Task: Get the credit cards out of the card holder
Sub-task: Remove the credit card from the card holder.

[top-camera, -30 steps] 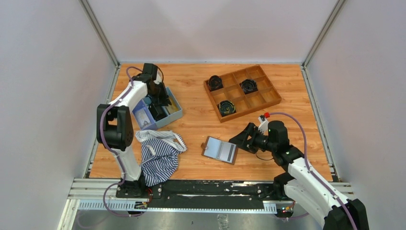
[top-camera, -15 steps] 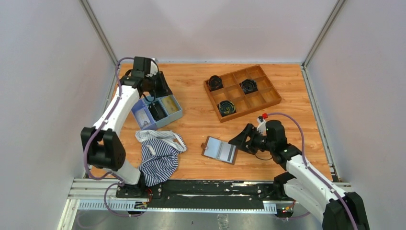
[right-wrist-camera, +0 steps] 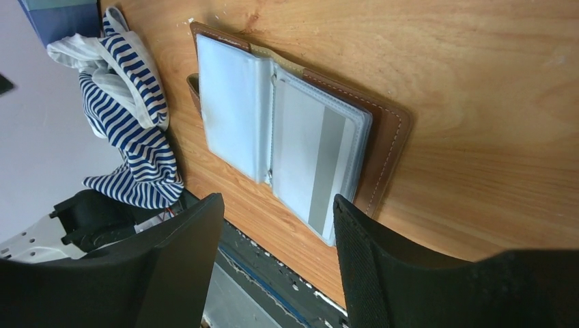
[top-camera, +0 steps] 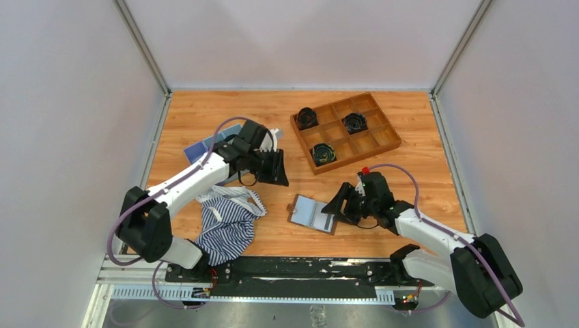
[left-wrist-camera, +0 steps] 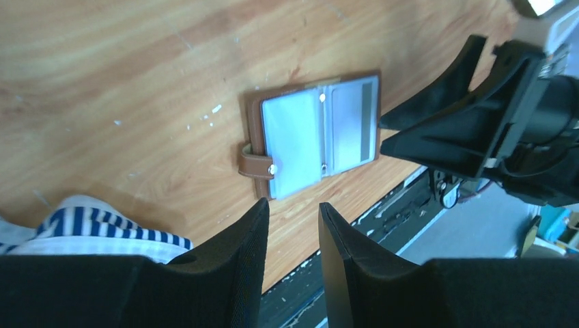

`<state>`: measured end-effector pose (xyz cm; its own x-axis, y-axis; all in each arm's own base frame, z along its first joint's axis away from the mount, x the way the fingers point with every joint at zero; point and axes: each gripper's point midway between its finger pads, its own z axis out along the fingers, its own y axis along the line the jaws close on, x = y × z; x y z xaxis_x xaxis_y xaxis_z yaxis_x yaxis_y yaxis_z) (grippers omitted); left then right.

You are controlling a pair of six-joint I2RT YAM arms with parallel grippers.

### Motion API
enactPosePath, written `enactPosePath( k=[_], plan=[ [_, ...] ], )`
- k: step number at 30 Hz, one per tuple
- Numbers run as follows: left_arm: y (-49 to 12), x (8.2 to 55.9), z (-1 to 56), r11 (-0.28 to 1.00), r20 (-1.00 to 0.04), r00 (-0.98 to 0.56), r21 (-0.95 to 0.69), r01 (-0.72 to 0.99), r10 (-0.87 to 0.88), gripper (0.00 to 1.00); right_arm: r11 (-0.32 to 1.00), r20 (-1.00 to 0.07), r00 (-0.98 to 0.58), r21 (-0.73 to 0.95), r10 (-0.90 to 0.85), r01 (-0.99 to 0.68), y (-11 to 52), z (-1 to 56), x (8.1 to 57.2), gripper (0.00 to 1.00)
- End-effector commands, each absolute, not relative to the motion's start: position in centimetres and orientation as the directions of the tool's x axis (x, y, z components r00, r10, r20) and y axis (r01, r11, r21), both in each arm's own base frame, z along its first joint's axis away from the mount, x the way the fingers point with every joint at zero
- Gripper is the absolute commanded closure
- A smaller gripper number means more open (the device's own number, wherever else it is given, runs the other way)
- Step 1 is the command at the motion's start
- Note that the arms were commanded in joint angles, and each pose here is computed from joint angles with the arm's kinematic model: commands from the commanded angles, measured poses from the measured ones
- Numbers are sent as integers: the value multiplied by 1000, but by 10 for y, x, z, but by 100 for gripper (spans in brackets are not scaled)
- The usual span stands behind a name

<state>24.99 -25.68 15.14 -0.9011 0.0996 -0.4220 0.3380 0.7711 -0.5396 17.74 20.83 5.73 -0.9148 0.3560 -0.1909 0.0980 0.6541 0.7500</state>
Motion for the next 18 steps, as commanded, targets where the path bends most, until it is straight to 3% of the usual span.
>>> enactPosePath(
  k=[1,18],
  plan=[
    [-277,236,123,735,-370,-923,-595,324,107,63,654,-236,-902,754,361,65,219,66,190,36],
    [-301,206,46,736,-241,-953,-608,298,186,64,689,-226,-901,717,371,104,212,51,184,37]
  ],
)
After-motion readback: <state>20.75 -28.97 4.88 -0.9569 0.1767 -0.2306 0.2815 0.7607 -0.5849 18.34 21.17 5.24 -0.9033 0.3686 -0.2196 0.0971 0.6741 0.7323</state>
